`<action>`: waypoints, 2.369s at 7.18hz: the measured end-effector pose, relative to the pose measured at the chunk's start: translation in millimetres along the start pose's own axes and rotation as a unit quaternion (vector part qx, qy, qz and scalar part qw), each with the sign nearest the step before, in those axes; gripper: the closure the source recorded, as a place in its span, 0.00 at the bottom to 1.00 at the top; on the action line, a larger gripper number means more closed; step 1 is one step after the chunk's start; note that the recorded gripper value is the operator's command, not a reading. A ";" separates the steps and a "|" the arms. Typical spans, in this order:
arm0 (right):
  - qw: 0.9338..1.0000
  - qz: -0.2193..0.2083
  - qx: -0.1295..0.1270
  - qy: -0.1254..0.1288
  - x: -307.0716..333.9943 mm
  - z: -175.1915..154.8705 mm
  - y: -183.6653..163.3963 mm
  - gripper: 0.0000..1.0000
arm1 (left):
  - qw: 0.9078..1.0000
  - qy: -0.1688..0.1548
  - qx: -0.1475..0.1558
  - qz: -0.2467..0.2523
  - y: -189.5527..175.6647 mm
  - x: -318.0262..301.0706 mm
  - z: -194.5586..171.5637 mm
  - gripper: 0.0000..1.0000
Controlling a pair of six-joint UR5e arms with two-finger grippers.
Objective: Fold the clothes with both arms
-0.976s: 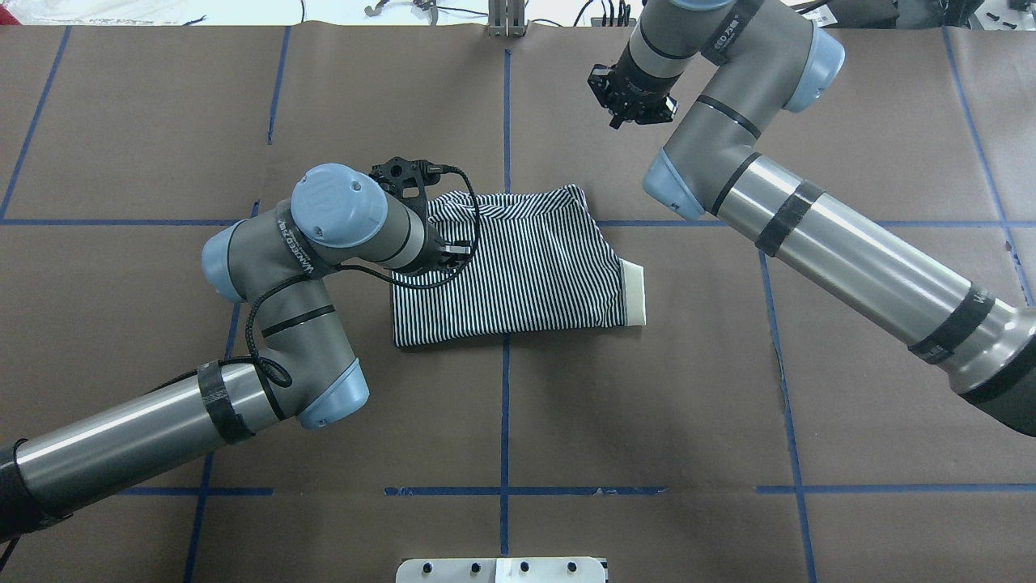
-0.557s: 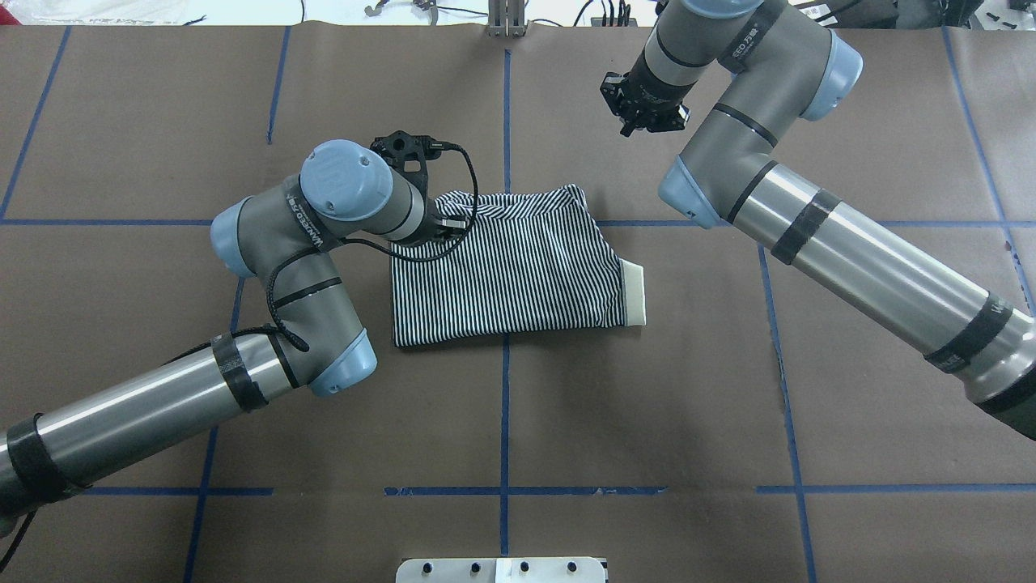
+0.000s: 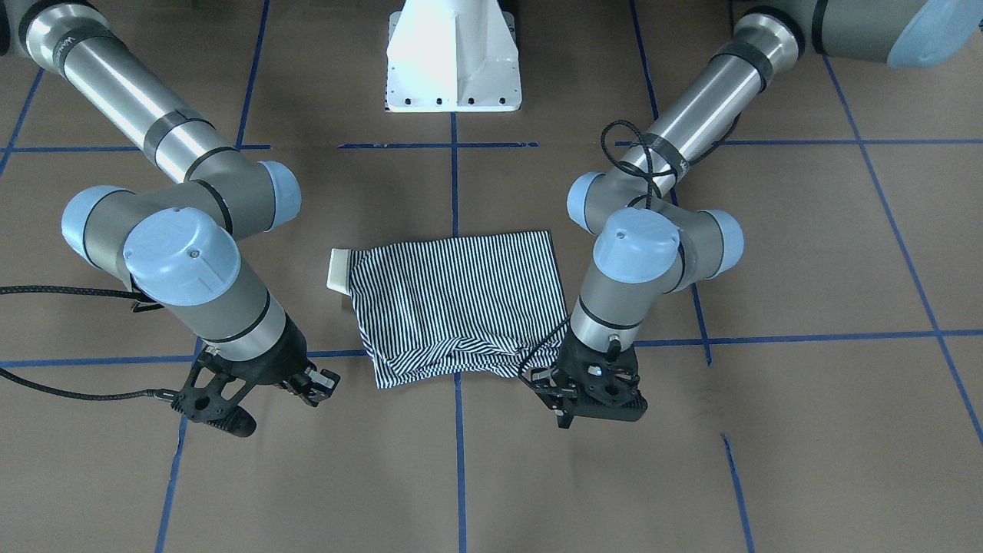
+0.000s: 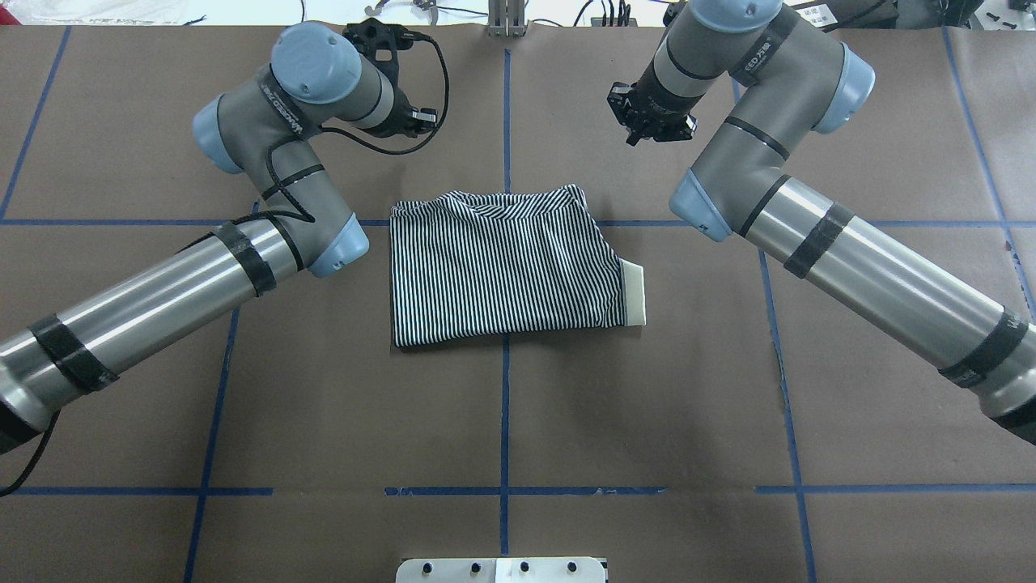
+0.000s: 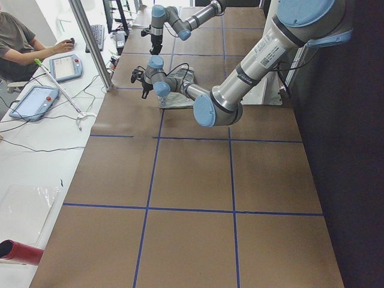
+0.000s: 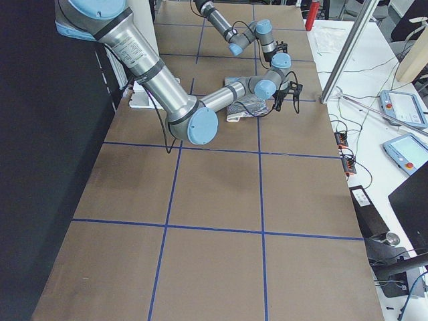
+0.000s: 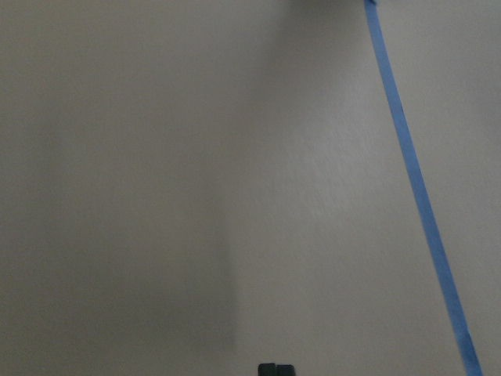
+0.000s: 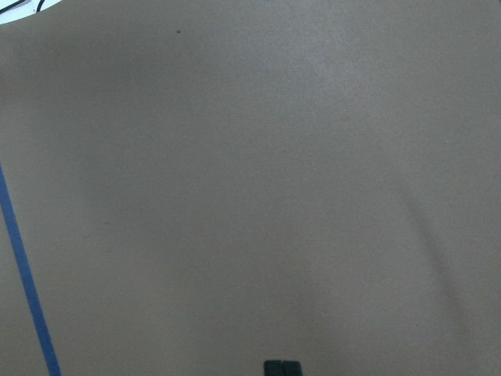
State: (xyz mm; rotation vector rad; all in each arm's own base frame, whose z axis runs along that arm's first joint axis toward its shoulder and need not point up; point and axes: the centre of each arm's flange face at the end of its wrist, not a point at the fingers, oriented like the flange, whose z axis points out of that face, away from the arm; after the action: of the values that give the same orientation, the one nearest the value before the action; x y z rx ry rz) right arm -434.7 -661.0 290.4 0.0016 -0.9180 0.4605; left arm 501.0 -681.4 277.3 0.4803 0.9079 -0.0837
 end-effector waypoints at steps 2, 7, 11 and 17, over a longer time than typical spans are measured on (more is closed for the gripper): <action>1.000 -0.006 -0.002 0.000 32.4 -7.9 -4.5 1.00 | 1.000 0.015 -0.004 0.011 -3.7 -44.4 -18.6 1.00; 0.994 -0.106 -0.027 -0.004 300.9 -101.5 -103.3 1.00 | 0.994 0.077 -0.039 0.066 47.2 -290.9 -186.4 1.00; 0.979 -0.199 -0.018 0.044 492.2 -148.8 -122.6 0.80 | 0.992 -0.002 -0.066 0.111 87.2 -477.6 -282.4 0.77; 0.962 -0.249 -0.060 0.093 544.7 -176.8 -96.3 0.00 | 0.981 -0.060 -0.183 0.025 132.1 -556.7 -340.8 0.00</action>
State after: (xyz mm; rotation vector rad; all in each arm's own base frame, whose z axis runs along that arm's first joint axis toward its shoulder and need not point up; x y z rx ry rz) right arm 19.3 -504.8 617.1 0.0754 -0.7259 -0.0633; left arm -59.8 -487.8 579.9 0.1526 0.7700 0.0990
